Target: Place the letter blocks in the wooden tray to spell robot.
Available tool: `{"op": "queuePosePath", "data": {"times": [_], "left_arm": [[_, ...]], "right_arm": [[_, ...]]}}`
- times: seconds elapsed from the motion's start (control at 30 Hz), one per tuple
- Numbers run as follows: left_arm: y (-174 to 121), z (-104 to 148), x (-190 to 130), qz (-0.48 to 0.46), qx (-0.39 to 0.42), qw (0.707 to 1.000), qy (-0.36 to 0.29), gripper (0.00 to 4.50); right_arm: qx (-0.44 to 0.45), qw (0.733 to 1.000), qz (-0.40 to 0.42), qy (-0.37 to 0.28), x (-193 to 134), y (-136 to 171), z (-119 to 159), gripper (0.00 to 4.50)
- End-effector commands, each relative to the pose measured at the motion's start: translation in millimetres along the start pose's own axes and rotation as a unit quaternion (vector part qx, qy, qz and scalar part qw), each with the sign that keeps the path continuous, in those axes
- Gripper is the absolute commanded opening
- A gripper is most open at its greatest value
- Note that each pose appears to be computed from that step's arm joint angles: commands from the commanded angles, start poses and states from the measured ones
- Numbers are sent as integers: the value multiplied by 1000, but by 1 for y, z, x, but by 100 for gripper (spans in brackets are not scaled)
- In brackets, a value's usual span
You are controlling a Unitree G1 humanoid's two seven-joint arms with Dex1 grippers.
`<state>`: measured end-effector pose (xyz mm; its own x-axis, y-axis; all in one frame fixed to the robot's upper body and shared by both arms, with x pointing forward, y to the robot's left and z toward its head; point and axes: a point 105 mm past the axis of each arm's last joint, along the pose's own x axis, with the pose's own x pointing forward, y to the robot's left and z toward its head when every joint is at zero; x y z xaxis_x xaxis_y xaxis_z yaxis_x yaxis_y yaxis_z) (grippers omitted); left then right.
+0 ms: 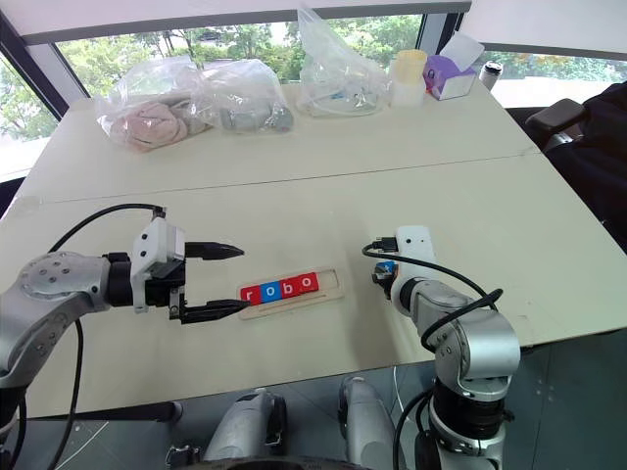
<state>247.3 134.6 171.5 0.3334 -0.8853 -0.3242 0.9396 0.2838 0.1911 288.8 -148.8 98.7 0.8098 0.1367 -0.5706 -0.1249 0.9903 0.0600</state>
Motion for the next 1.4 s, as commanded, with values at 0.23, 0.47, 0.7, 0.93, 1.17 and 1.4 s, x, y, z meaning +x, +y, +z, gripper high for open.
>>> {"op": "queuePosePath", "data": {"times": [0.23,0.47,0.7,0.93,1.17,1.4], "left_arm": [[1,7,0,-4,22,1000,-7,450],[3,8,0,-4,26,1000,-6,450],[6,10,0,5,31,999,-9,450],[4,10,-3,14,31,999,-5,450],[4,8,-8,25,26,999,2,450],[3,7,-12,29,24,999,6,450]], "right_arm": [[-117,988,104,-4,-17,13,15,449],[-325,914,241,-30,-42,-3,46,449],[-417,849,322,-45,-23,-36,37,449],[-410,836,362,-41,3,-51,28,449],[-411,824,389,-36,13,-48,26,449],[-416,817,398,-36,18,-46,23,449]]}}
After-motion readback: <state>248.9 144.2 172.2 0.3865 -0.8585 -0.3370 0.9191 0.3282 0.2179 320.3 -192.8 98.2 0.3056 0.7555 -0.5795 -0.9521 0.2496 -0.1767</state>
